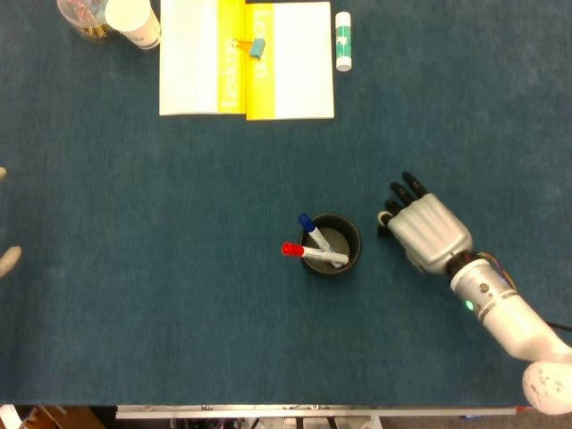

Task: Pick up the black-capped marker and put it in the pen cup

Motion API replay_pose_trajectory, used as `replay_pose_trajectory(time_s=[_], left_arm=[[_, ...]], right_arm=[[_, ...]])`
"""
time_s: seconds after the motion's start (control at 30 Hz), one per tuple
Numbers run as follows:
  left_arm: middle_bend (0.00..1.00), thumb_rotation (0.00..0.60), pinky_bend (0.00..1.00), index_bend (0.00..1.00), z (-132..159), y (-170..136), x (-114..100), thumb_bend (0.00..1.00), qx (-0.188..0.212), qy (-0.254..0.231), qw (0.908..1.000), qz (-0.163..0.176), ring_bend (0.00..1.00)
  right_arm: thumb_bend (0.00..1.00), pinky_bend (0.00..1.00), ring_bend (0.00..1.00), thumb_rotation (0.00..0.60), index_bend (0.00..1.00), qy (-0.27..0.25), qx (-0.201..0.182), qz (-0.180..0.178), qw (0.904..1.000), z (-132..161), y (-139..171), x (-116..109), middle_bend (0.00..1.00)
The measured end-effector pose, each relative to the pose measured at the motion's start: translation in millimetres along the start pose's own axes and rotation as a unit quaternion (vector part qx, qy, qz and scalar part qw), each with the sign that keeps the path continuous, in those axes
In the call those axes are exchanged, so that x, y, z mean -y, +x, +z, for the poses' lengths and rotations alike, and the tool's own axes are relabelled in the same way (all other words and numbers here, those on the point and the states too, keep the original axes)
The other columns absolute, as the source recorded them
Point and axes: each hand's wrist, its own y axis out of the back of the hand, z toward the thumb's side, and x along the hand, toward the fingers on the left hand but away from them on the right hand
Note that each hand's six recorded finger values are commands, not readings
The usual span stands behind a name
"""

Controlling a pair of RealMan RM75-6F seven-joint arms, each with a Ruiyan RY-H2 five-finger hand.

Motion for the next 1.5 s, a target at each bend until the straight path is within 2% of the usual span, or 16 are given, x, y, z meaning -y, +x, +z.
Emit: replay_pose_trajectory(time_s=[0.2,0.43,0.67,1.37,1.5], left_arm=[[0.18,0.600,0.15,0.17,-1.8,0.1,1.3,0.15,-0.001,-0.001,1.0000,-0.002,0.18],[0.18,0.600,0.15,0.17,-2.1,0.5,0.3,0.15,0.002,-0.003,1.0000,-0.001,0.18],[0.18,0.600,0.15,0.17,-4.0,-1.2,-0.8,0.15,0.000,-0.005,1.0000,0.000,0.18],[0.18,0.600,0.15,0.17,-5.5,-2.6,-1.3,0.15,0.000,-0.005,1.0000,-0.003,0.18],[0.18,0.600,0.15,0.17,-5.8,-4.1,-1.2,0.15,-0.001,-0.006,1.0000,-0.003,0.18]], right_arm=[[0.25,0.03,0.10,0.600,0.36,0.008,-0.009,0.002,0.9999,4.9,6.6,0.9,0.29],[0.29,0.03,0.10,0.600,0.47,0.003,-0.002,-0.026,0.9996,2.5,3.5,-3.4,0.31],[0.29,0.03,0.10,0.600,0.47,0.008,0.005,-0.050,0.9987,5.8,-3.1,-3.8,0.31],[0.29,0.03,0.10,0.600,0.48,0.025,-0.001,-0.038,0.9990,15.4,-6.8,2.8,0.31],[0.33,0.03,0.10,0.600,0.50,0.031,0.000,-0.036,0.9989,14.6,-6.7,6.1,0.31]])
